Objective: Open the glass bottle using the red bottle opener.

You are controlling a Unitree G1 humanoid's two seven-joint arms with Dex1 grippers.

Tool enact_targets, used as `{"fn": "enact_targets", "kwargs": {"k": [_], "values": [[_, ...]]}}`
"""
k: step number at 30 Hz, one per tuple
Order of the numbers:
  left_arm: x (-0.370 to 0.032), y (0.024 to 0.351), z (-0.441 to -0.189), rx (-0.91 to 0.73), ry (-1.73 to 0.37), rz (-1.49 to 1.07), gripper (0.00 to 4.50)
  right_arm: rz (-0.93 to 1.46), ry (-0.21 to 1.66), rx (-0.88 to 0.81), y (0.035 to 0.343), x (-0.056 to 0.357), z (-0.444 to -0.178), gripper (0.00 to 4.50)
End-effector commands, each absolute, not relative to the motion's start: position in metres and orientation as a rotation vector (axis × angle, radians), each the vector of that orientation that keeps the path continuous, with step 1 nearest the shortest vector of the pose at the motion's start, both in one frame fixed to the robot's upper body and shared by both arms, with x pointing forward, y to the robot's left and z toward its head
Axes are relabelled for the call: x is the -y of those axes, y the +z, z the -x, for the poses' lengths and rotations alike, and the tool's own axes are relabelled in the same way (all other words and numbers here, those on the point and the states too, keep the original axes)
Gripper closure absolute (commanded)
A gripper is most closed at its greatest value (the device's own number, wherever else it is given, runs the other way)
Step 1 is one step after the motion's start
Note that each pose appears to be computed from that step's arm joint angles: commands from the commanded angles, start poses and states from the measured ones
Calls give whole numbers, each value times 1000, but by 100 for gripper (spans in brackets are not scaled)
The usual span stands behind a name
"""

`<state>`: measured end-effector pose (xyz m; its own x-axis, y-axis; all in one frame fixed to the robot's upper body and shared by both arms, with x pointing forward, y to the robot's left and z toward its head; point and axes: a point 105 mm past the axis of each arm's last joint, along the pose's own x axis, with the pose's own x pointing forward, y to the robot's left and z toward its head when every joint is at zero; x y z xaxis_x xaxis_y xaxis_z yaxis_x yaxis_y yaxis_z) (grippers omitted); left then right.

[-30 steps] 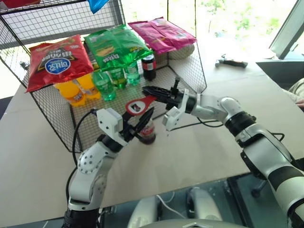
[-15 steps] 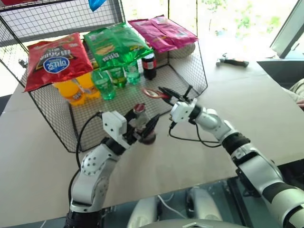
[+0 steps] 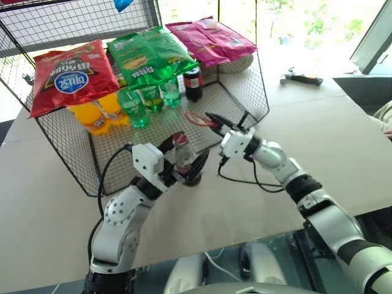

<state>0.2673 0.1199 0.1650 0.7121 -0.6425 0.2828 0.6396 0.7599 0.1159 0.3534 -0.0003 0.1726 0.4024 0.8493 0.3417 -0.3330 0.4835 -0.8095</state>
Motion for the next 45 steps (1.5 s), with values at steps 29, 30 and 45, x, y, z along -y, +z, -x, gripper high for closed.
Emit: {"fn": "enact_targets", "kwargs": {"k": [29, 30, 45], "values": [[-126, 167, -267, 399, -719, -37, 220, 695, 1026, 963, 178, -28, -306, 450], [-126, 168, -267, 401, -719, -34, 220, 709, 1032, 960, 175, -28, -306, 450], [-121, 166, -269, 396, -729, -27, 220, 1000, 1009, 1149, 171, -38, -299, 450]]}}
